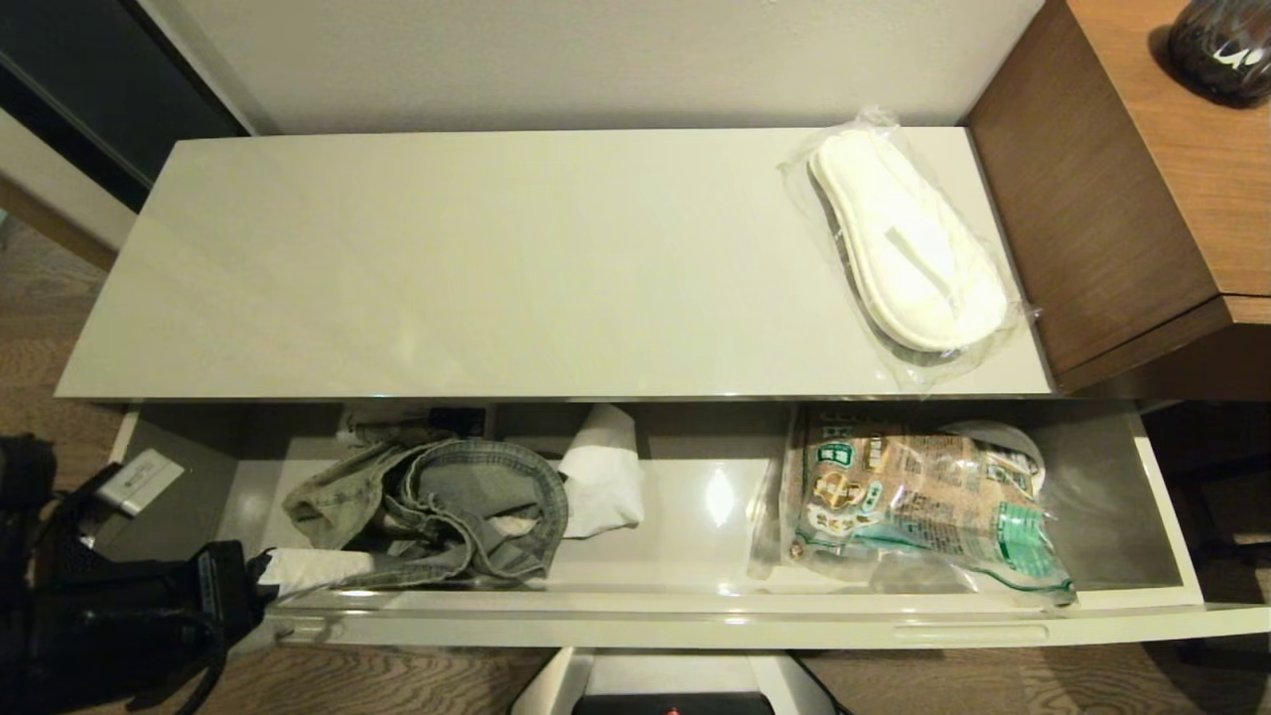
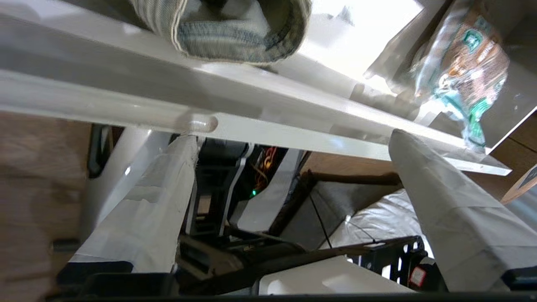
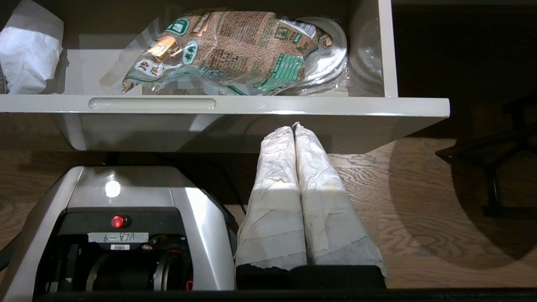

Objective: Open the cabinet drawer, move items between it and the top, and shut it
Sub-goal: Take out the shorts from the drawer

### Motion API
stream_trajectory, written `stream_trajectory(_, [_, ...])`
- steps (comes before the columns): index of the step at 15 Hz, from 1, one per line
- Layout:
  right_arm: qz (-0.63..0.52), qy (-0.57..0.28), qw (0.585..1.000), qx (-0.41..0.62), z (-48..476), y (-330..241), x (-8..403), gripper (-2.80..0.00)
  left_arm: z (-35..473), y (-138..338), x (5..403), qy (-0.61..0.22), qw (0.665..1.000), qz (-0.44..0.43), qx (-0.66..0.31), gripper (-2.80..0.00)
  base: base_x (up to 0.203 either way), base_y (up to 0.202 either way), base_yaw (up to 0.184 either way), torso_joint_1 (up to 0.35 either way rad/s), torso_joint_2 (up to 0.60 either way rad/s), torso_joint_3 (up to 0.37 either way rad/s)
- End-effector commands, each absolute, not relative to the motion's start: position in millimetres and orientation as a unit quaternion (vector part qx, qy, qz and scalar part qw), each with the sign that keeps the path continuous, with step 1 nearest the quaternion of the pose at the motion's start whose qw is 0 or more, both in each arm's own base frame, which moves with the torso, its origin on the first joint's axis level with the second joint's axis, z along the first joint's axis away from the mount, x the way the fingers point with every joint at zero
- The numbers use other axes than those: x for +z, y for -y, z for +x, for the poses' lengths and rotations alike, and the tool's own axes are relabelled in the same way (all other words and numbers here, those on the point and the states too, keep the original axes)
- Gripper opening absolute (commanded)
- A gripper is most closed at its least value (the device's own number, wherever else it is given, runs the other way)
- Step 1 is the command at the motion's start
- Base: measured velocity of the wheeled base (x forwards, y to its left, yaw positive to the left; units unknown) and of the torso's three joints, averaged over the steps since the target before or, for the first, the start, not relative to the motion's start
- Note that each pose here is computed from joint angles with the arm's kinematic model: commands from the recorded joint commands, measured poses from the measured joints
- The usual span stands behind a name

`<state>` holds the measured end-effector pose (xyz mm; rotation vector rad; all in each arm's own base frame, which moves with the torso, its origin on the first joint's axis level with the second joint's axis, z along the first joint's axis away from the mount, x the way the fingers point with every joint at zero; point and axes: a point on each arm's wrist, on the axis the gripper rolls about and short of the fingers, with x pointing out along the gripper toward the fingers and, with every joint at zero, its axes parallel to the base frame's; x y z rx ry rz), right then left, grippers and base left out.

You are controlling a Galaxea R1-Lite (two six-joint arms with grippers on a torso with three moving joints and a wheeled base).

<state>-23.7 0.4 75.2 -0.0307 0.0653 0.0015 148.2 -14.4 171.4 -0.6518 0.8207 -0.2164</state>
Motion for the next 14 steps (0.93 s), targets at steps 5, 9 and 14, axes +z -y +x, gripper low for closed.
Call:
stream_trajectory(5, [-0.015,-0.034,0.999,0.002,-23.6,-0.4,75.0,-2.80,160.5,13.0,190.4,-0.361,0.885,-0.283,-0.077,0.00,0.000,0.000,0.000,0.000,0.00,0.000])
stream_trajectory(9, [-0.017,-0.033,0.999,0.001,-23.7,-0.4,75.4,-2.80,205.9,13.1,165.0,-0.368,0.889,-0.272,-0.040,0.00,0.000,0.000,0.000,0.000,0.00,0.000])
stream_trajectory(14, [-0.013,-0.034,0.999,0.000,-23.7,-0.4,75.3,-2.80,253.5,16.0,121.5,-0.388,0.883,-0.262,-0.036,0.00,0.000,0.000,0.000,0.000,0.00,0.000])
